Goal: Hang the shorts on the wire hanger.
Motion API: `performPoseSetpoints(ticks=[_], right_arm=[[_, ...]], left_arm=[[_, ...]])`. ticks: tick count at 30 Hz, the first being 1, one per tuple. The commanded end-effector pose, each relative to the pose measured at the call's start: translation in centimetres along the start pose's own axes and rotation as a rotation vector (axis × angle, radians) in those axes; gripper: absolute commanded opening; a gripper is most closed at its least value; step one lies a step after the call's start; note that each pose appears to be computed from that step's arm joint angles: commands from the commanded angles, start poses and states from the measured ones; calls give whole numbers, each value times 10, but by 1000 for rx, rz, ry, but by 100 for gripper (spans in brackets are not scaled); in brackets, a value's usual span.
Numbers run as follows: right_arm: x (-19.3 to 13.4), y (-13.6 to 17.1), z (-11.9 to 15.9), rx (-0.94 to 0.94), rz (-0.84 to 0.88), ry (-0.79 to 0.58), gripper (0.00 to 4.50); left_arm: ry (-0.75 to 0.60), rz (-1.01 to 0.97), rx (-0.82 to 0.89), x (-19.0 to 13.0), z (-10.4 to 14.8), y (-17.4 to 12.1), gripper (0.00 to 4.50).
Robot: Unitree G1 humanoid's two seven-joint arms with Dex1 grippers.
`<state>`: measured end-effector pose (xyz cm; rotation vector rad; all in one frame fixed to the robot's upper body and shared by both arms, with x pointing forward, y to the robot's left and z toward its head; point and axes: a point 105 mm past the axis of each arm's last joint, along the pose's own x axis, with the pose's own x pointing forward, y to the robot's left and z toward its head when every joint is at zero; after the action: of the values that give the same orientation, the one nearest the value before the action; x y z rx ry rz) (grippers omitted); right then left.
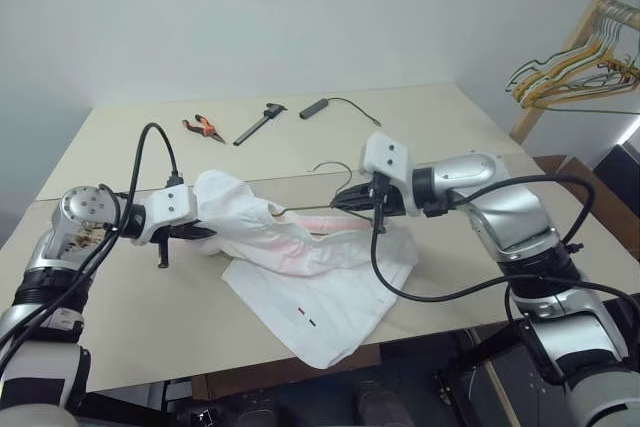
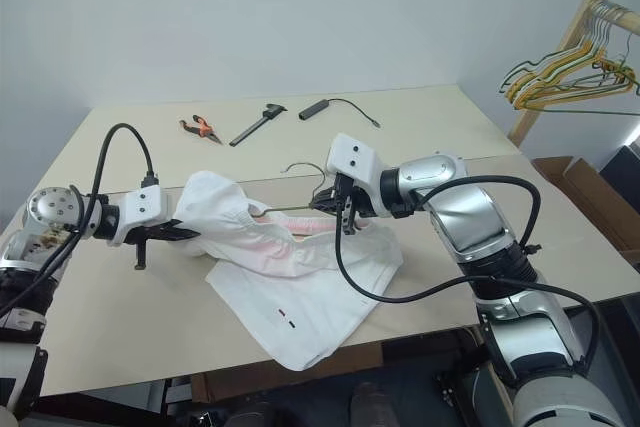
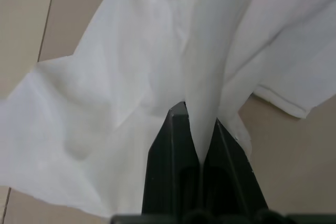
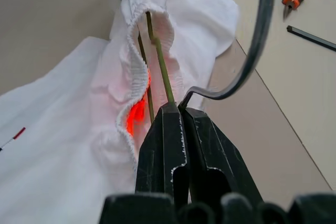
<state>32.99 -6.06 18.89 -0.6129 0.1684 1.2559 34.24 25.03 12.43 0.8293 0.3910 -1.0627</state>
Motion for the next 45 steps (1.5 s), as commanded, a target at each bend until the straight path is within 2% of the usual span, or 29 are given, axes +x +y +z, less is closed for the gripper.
performPoseSetpoints(ticks=[1, 17, 22, 31, 35, 38, 42, 43, 45], right_arm=[[-5, -2, 4, -52, -16, -7, 0], [-7, -1, -9, -141, -43, 98, 0], [-5, -7, 3, -117, -83, 56, 0], [-11, -6, 26, -67, -55, -52, 0], [-14, -3, 33, -58, -11, -86, 0], [-14, -4, 33, -58, -8, -86, 0], [-19, -8, 39, -50, -3, -100, 0], [-20, -9, 40, -46, -5, -97, 0], [-22, -13, 40, -25, -11, -83, 0]], left_arm=[[-12, 67, 35, -14, 9, 14, 2], [-29, 51, 33, -9, 11, 10, 2], [-33, 38, 38, -4, 13, 7, 2], [-35, -4, 55, 3, 13, -5, 2], [-25, 36, 58, 5, 11, 0, 89], [-28, 15, 45, 3, 12, -2, 196], [-61, 7, 37, -20, 15, -2, 326], [-92, 2, 42, -28, 20, -2, 360], [-246, -6, 35, -44, 47, 1, 424]])
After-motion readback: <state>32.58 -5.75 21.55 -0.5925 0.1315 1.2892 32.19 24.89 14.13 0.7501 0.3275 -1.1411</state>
